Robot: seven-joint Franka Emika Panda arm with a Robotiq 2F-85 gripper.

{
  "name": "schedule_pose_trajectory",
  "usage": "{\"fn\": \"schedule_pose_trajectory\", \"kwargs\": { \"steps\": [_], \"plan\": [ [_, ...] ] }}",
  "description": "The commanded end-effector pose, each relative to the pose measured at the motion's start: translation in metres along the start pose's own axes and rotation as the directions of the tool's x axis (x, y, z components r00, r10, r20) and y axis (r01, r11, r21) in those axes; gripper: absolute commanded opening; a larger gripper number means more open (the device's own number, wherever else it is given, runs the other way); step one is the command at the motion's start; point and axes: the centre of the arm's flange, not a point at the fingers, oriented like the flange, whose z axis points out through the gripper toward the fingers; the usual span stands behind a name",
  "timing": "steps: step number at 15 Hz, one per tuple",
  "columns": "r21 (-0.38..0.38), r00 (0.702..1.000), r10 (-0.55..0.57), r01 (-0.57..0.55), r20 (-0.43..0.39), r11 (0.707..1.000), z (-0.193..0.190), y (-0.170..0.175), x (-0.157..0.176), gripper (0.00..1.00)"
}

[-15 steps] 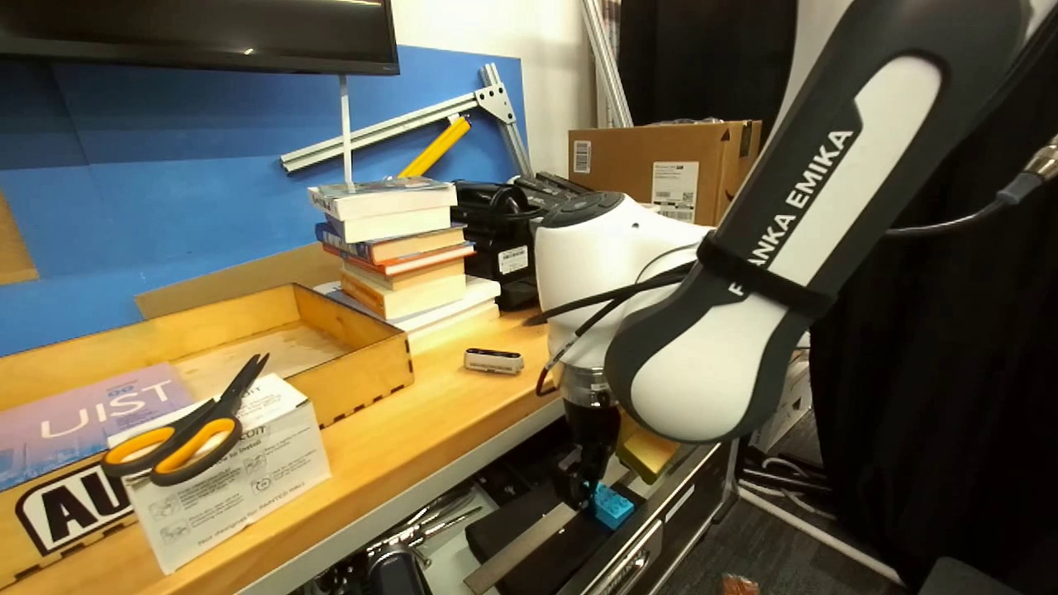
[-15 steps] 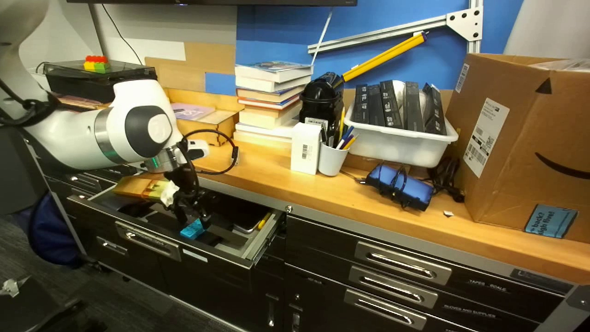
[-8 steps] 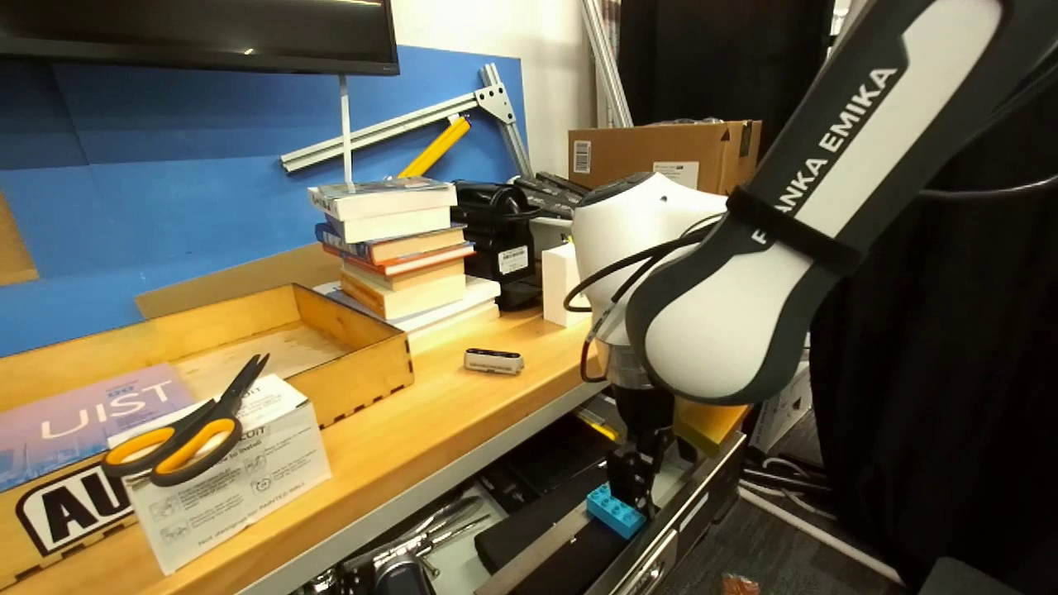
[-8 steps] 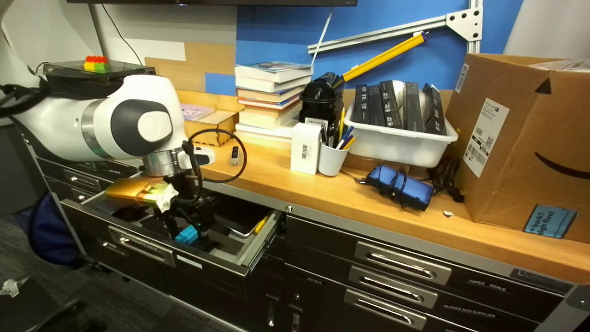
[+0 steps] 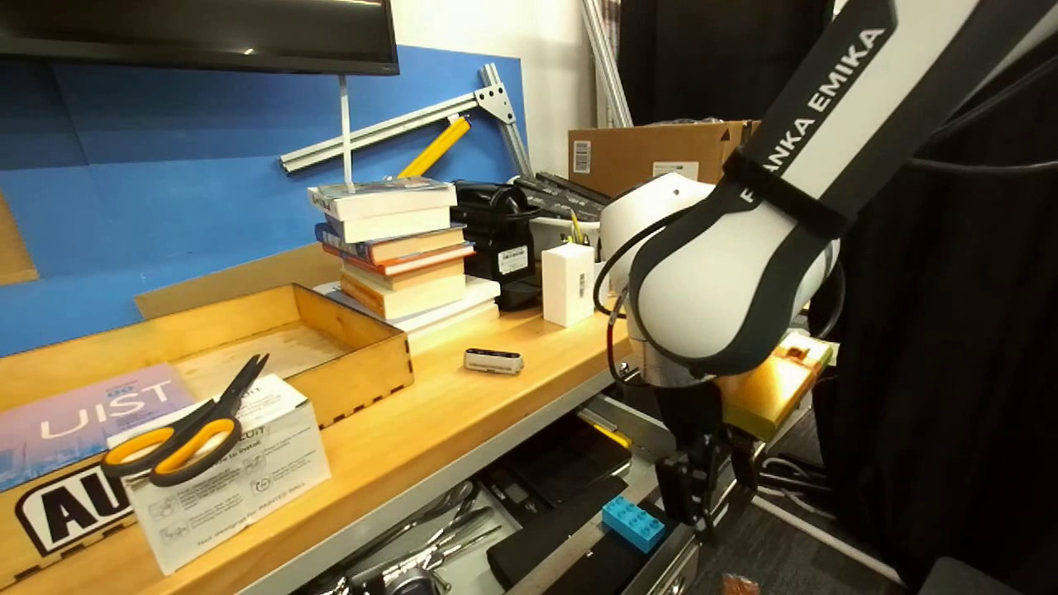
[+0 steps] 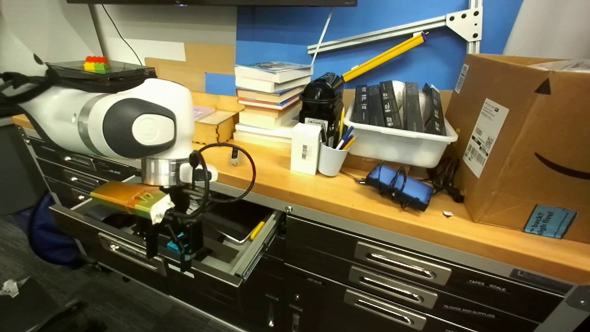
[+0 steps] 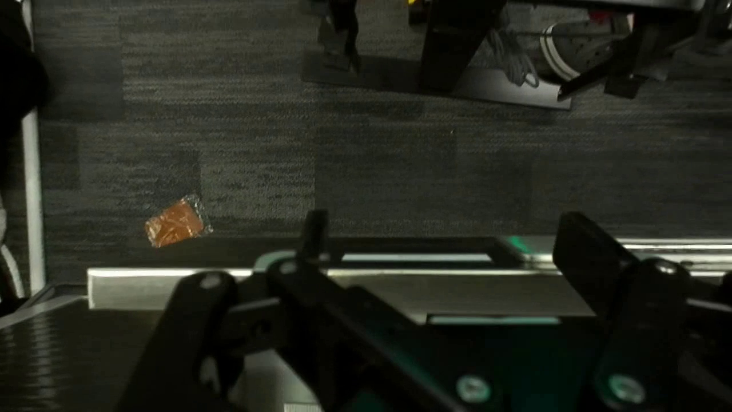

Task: Put the blue building block inside the open drawer then close the drawer

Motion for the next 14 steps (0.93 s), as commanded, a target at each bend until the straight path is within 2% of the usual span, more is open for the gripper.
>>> {"fn": "schedule_pose_trajectory", "kwargs": {
  "steps": [1,4,7,10,14],
  "plan": [
    [0.025,0.997,-0.029,0.027,0.075,0.999,0.018,0.004,-0.011,1.00],
    [-0.030,0.997,0.050,-0.052,-0.051,0.998,0.031,0.000,-0.006,1.00],
    [-0.054,0.981,0.103,-0.113,-0.165,0.992,0.032,-0.011,0.002,1.00],
    [-0.060,0.950,0.157,-0.180,-0.270,0.982,0.024,-0.020,0.018,1.00],
    [-0.097,0.908,0.174,-0.227,-0.382,0.969,0.011,-0.034,0.043,1.00]
  ]
}}
